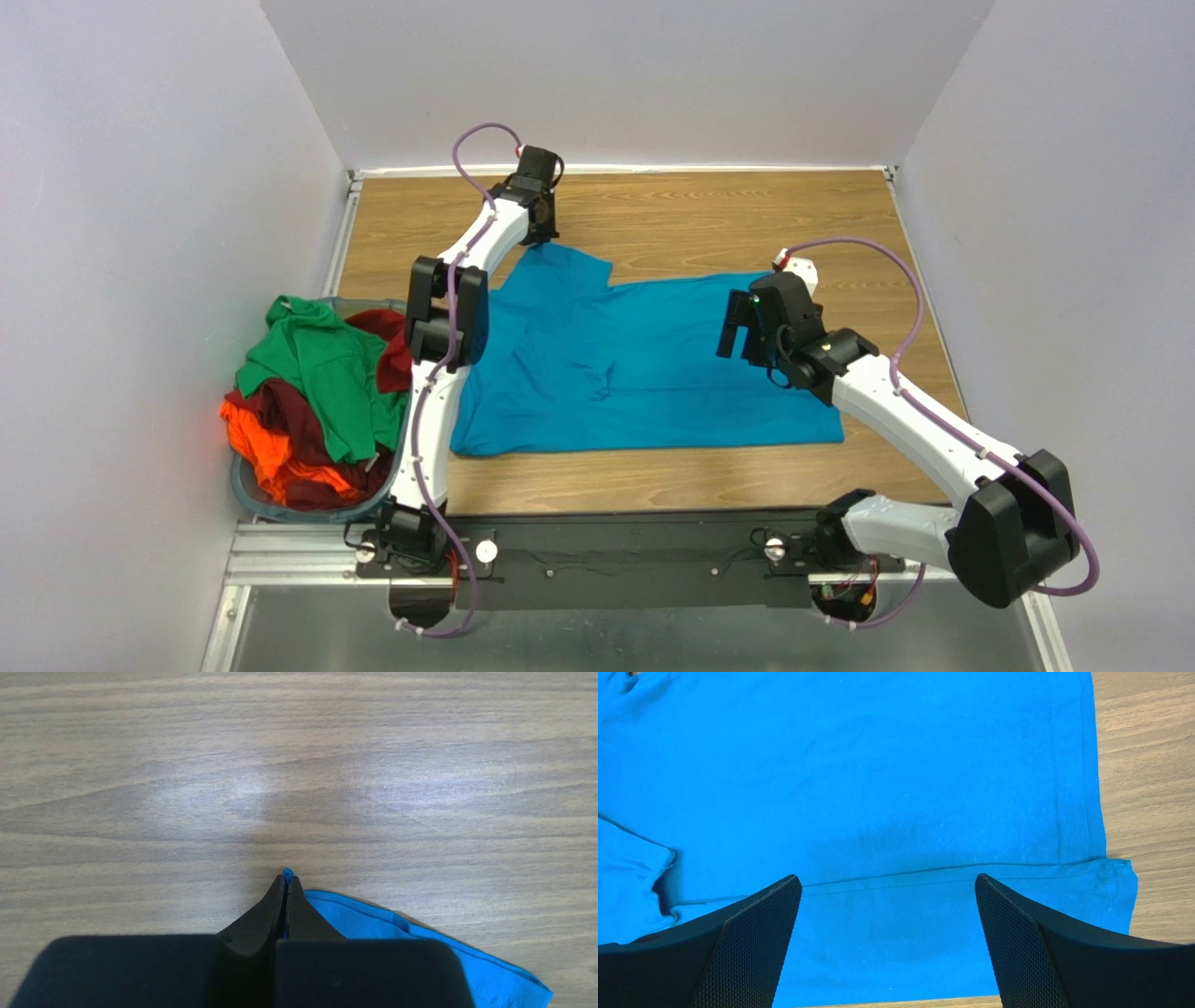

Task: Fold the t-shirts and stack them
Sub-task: Fold the tshirt

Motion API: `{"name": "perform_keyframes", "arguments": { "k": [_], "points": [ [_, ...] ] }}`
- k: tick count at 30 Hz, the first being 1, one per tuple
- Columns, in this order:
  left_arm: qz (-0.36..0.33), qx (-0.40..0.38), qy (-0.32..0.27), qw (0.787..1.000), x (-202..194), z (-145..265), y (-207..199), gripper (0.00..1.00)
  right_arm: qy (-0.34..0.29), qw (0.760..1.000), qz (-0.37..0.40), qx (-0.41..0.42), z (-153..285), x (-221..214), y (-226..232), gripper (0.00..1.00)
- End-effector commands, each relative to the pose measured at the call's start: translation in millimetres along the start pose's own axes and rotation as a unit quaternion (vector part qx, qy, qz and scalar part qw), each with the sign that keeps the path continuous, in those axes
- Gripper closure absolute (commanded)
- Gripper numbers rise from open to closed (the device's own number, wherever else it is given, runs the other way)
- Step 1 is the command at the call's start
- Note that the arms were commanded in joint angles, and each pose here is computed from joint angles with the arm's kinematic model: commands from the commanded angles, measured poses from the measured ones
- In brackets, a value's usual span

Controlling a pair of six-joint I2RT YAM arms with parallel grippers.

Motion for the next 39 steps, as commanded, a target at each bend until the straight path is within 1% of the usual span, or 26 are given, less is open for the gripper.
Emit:
{"name": "perform_keyframes", "arguments": {
  "k": [1, 5, 6, 8, 11, 12, 13, 14, 15, 17, 19, 22, 23, 24, 25, 28, 31, 32, 34, 35, 36, 39],
  "points": [
    [-0.011, -0.026, 0.018, 0.999, -7.9, 20.5, -8.9, 1.0, -0.011, 1.0, -0.001, -0.013, 1.8, 2.8, -7.1, 0.0],
    [-0.003, -0.033, -0.018, 0.999, 6.0, 41.8, -8.9, 1.0, -0.019, 1.0, -0.005, -0.015, 2.8, 6.7, -6.3, 0.0],
    [0.003, -0.035, -0.041, 0.999, 17.6, 53.3, -8.8, 1.0, -0.022, 1.0, -0.008, -0.018, 2.7, 7.5, -7.0, 0.0],
    [0.002, -0.04, -0.042, 0.998, 11.4, 57.0, -11.0, 1.0, -0.027, 0.999, -0.014, -0.021, 2.6, 10.0, -6.5, 0.0],
    [0.005, -0.047, -0.061, 0.997, 9.9, 71.2, -15.4, 1.0, -0.032, 0.998, -0.053, -0.032, 1.1, 16.5, -6.7, 0.0],
    [0.009, -0.049, -0.091, 0.995, 21.1, 82.9, -15.7, 1.0, -0.032, 0.996, -0.071, -0.031, 0.5, 17.9, -4.7, 0.0],
    [0.009, -0.051, -0.081, 0.995, 7.5, 81.1, -17.0, 1.0, -0.034, 0.996, -0.079, -0.033, -0.8, 20.7, -4.2, 0.0],
    [0.013, -0.058, -0.087, 0.994, 7.0, 84.8, -19.3, 1.0, -0.035, 0.995, -0.083, -0.037, -3.8, 23.7, -2.4, 0.0],
    [0.016, -0.063, -0.105, 0.992, 12.8, 94.0, -19.9, 1.0, -0.035, 0.995, -0.084, -0.041, -6.4, 26.1, -1.9, 0.0],
    [0.02, -0.07, -0.101, 0.992, 1.9, 96.1, -22.8, 1.0, -0.039, 0.993, -0.098, -0.047, -11.1, 36.1, -1.6, 0.0],
    [0.022, -0.073, -0.108, 0.991, -4.4, 102.2, -24.7, 1.0, -0.023, 0.992, -0.11, -0.052, -21.4, 37.7, -0.6, 0.0],
    [0.024, -0.084, -0.113, 0.99, -14.2, 109.8, -31.3, 1.0, -0.024, 0.99, -0.116, -0.071, -39.5, 57.3, -1.7, 0.0],
    [0.023, -0.09, -0.115, 0.989, -16.2, 112.3, -33.7, 1.0, -0.027, 0.988, -0.124, -0.084, -46.2, 66.3, -8.5, 0.0],
    [0.025, -0.094, -0.125, 0.987, -14.2, 119.1, -36.2, 1.0, -0.034, 0.988, -0.131, -0.078, -48.9, 80.7, -4.2, 0.0],
    [0.023, -0.095, -0.118, 0.988, -22.9, 119.0, -37.3, 1.0, -0.022, 0.987, -0.126, -0.093, -63.0, 80.1, -9.0, 0.0],
    [0.025, -0.096, -0.121, 0.988, -31.7, 128.0, -40.0, 1.0, -0.023, 0.982, -0.142, -0.121, -90.8, 105.3, -24.8, 0.0],
    [0.03, -0.096, -0.13, 0.986, -34.2, 137.8, -38.7, 1.0, -0.026, 0.98, -0.138, -0.142, -114.6, 122.4, -33.4, 0.0],
    [0.03, -0.097, -0.125, 0.987, -40.8, 137.7, -39.0, 1.0, -0.023, 0.978, -0.142, -0.154, -132.6, 130.1, -39.5, 0.0],
    [0.03, -0.095, -0.127, 0.987, -43.3, 141.5, -37.7, 1.0, -0.021, 0.978, -0.144, -0.151, -147.4, 143.2, -42.8, 0.01],
    [0.03, -0.095, -0.127, 0.987, -44.4, 142.2, -37.4, 1.0, -0.012, 0.976, -0.143, -0.162, -155.2, 137.2, -48.6, 0.02],
    [0.03, -0.097, -0.13, 0.986, -43.4, 145.1, -37.4, 1.0, -0.011, 0.975, -0.138, -0.174, -170.1, 139.3, -53.0, 0.02],
    [0.031, -0.102, -0.128, 0.986, -47.5, 147.2, -38.9, 1.0, -0.011, 0.972, -0.137, -0.193, -195.7, 145.3, -62.8, 0.07]
  ]
}}
Point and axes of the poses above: each gripper's point midway between its finger pads, its own z axis back along the fingers, its own y axis along the line the jaws close on, x = y × z, the point moved 4 cm from there along z, back along the fingers, and after that the axes turned 14 degrees about -z, right-handed, at the moved point
